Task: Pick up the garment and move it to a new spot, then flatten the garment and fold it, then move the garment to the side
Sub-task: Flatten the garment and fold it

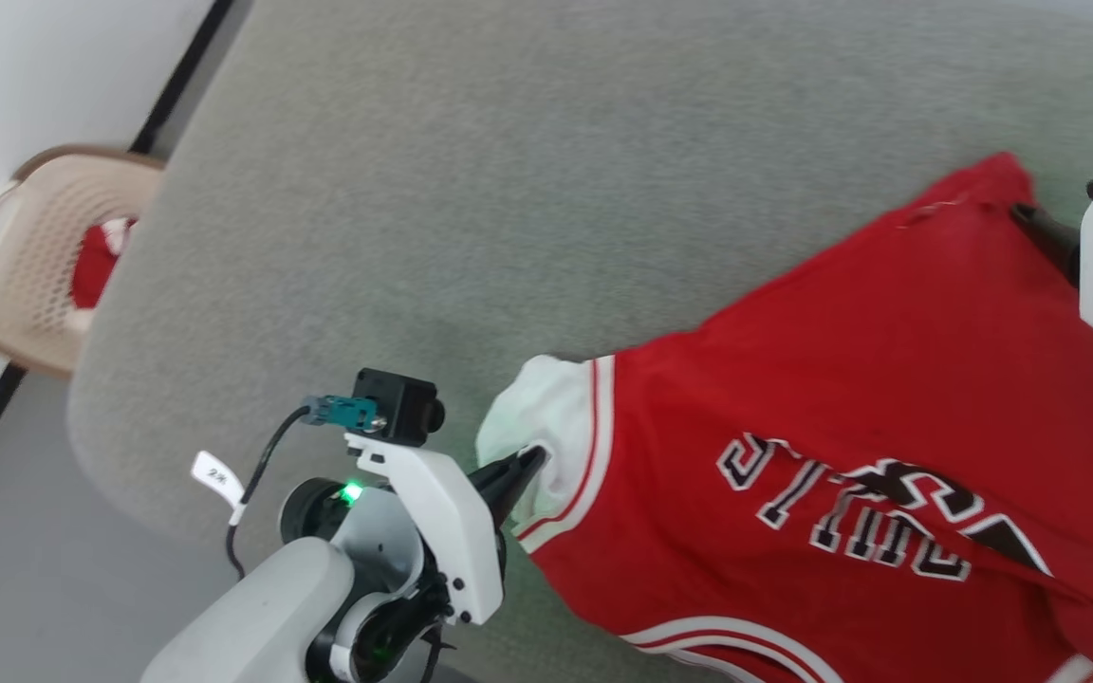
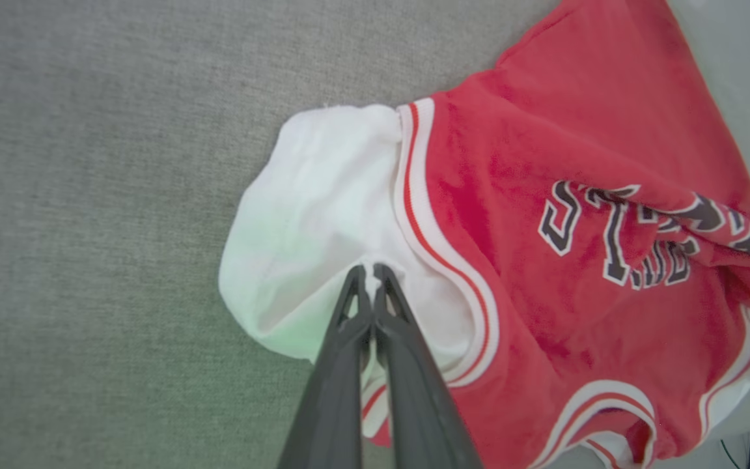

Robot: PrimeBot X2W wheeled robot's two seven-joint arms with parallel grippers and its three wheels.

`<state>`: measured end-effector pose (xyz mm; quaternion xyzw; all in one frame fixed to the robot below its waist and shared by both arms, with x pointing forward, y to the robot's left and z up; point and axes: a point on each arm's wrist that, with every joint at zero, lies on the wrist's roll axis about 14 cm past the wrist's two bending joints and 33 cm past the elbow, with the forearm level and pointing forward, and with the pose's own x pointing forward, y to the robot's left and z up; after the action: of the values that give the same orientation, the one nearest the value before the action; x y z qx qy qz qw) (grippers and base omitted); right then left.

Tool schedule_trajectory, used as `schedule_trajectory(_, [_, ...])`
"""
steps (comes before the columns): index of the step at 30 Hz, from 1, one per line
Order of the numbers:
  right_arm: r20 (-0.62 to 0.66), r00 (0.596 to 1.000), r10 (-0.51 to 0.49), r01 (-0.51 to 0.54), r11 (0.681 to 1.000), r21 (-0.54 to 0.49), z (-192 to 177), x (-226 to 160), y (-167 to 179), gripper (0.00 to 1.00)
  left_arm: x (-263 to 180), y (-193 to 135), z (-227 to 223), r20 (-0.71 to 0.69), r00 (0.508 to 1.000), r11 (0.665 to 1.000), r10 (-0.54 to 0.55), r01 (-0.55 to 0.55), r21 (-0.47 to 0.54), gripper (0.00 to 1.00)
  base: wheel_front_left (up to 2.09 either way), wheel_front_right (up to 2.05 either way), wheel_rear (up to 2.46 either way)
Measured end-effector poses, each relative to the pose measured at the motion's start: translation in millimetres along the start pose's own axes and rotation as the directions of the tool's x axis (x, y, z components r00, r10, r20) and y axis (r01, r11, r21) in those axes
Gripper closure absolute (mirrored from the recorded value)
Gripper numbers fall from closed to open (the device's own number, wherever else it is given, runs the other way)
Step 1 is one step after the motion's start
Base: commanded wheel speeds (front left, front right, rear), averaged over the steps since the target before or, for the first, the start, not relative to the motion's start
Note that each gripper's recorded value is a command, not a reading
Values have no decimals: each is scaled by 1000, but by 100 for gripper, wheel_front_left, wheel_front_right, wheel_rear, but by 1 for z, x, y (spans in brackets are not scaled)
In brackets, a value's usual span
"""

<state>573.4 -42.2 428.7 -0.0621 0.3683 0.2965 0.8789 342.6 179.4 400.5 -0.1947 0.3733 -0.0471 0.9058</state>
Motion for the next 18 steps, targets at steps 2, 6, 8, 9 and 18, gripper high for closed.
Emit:
schedule_trajectory(2, [-72, 997, 12, -12, 1000, -1, -10, 15, 2, 0, -1, 4, -2, -1, 1000, 1000, 11, -11, -10, 100, 0, 0, 0])
schedule_trajectory(6, [-228, 973, 42, -47, 999, -17, -32, 37, 11, 0, -2, 13, -5, -2, 999, 999, 38, -38, -28, 100, 0, 0, 0])
schedule_trajectory(8, [-291, 955, 51, -63, 998, -30, -39, 42, 13, 0, -1, 17, -8, -3, 999, 998, 46, -47, -37, 100, 0, 0, 0])
schedule_trajectory(9, [-319, 946, 53, -70, 997, -42, -43, 44, 15, 0, -1, 19, -9, -7, 999, 998, 53, -53, -42, 100, 0, 0, 0])
schedule_trajectory(18, [-330, 942, 64, -82, 996, -40, -45, 47, 9, 100, 6, 29, -8, -22, 997, 997, 69, -70, -40, 100, 0, 0, 0])
